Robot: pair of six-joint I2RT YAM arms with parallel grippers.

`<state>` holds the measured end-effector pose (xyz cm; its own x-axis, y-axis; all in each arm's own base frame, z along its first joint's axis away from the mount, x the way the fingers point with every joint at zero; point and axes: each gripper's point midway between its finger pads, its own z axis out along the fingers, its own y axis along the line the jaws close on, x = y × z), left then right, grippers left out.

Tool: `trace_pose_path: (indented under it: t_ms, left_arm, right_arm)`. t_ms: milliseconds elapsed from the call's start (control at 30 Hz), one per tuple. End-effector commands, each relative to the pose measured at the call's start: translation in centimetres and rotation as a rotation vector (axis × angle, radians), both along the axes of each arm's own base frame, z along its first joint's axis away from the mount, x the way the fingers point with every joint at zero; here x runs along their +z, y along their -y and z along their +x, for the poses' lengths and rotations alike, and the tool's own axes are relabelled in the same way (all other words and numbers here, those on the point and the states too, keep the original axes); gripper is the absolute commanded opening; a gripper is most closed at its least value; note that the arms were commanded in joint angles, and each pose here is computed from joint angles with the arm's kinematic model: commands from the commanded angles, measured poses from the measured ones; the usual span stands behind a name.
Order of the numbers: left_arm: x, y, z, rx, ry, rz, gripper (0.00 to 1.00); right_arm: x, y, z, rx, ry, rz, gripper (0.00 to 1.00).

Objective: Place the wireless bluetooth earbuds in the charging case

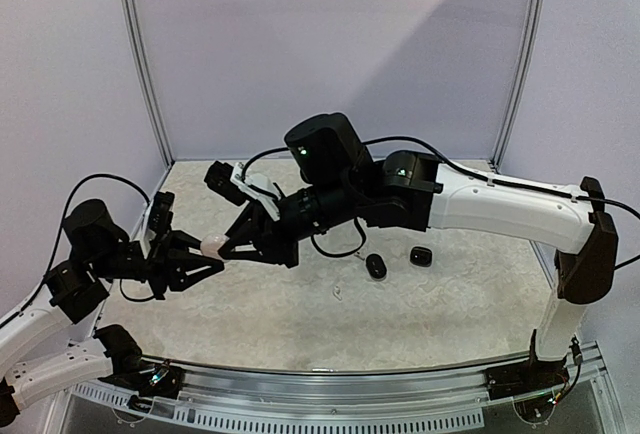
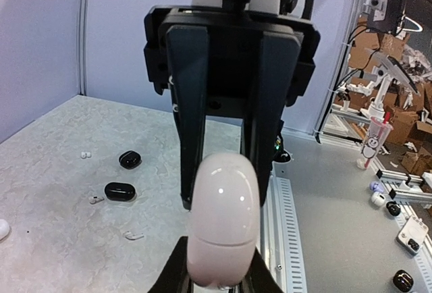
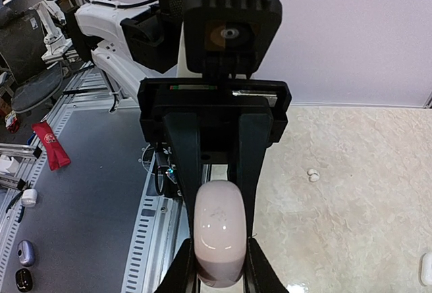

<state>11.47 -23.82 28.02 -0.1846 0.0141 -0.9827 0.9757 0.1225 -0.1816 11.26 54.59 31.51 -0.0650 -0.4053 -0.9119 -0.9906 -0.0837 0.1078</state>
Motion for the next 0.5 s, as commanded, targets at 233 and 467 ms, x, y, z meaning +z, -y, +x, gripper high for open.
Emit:
trace_pose_path:
  t_ms: [233, 467]
  left_arm:
    - [1.41, -0.04, -1.16, -0.047, 0.080, 0.006, 0.11]
    - [1.94, 0.20, -0.90, -0.048, 0.029, -0.034, 0.28]
  right_arm:
    - [-0.34, -0.17, 0.48, -0.016, 0.016, -0.025, 0.06]
    - [0.02, -0.07, 0.37, -0.008, 0.025, -0.015, 0.04]
